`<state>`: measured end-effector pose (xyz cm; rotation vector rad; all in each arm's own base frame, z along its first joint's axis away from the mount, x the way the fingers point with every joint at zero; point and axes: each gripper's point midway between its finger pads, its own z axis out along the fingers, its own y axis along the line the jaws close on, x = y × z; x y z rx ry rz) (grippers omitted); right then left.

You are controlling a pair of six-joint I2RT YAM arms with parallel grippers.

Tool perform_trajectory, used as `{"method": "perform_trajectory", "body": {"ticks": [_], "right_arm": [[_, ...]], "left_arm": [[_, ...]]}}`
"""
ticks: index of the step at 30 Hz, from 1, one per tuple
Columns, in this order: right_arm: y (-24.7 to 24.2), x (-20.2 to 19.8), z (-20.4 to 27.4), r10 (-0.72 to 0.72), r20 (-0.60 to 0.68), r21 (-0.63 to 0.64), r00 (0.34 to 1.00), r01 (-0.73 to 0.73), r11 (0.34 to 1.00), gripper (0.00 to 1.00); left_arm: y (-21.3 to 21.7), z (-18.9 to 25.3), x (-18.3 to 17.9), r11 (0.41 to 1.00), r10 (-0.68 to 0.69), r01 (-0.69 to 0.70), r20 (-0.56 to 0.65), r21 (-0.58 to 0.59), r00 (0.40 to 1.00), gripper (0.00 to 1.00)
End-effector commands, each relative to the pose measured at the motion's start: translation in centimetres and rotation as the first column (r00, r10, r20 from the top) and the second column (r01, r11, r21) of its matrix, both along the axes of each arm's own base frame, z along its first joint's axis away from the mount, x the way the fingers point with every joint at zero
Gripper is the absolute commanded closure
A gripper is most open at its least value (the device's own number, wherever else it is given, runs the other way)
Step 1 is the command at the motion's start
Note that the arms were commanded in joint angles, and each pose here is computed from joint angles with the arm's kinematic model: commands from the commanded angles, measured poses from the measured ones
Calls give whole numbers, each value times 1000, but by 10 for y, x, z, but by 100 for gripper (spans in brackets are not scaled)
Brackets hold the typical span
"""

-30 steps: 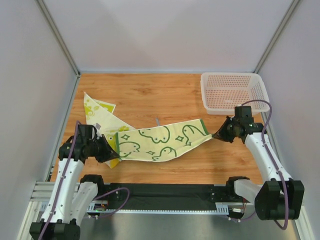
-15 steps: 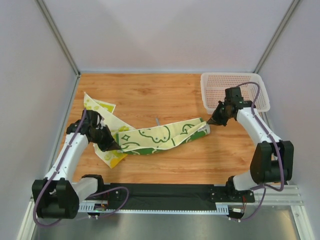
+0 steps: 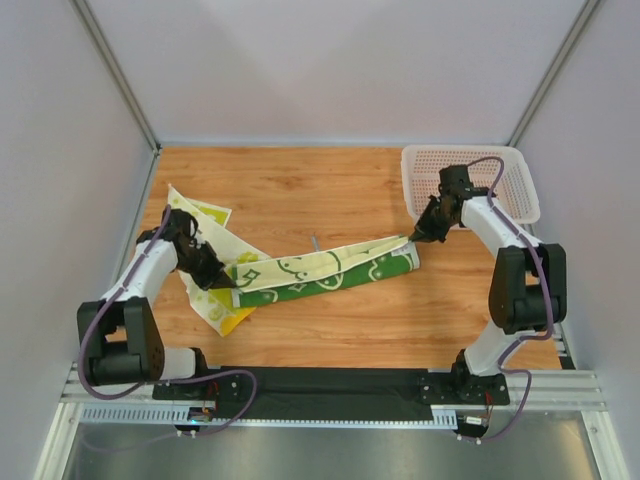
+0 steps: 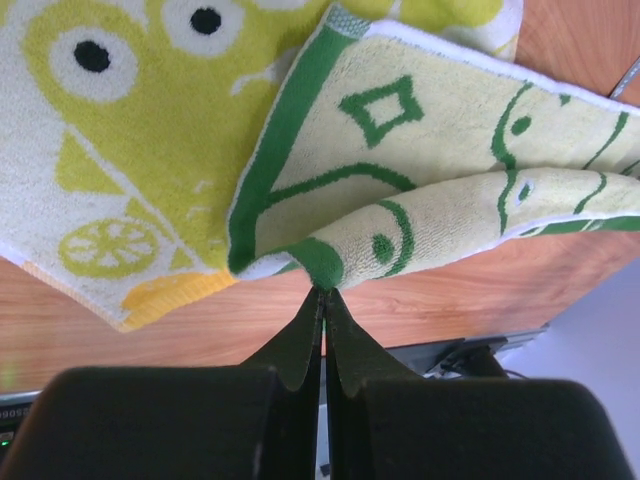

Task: Roll the towels
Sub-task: Fold the towel

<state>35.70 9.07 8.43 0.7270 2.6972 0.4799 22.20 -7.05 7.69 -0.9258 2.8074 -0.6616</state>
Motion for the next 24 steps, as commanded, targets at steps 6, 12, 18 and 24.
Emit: {"method": "perform_trajectory", "body": {"ticks": [6, 12, 18, 24], "right_arm": [[5, 32, 19, -15, 70, 6, 997, 15, 1000, 97], [7, 49, 24, -26, 56, -1, 998, 26, 1000, 49], [3, 55, 48, -51, 100, -25, 994, 54, 998, 43], [-5, 33, 74, -12, 178, -112, 984, 33, 993, 42]], "left_arm": [[5, 11, 41, 999, 10, -8, 60, -36, 998, 100], [18, 0, 66, 994, 56, -55, 6, -100, 998, 68], [27, 5, 91, 983, 90, -89, 2, -161, 996, 37], [48, 25, 96, 995, 92, -90, 47, -32, 995, 30]]}}
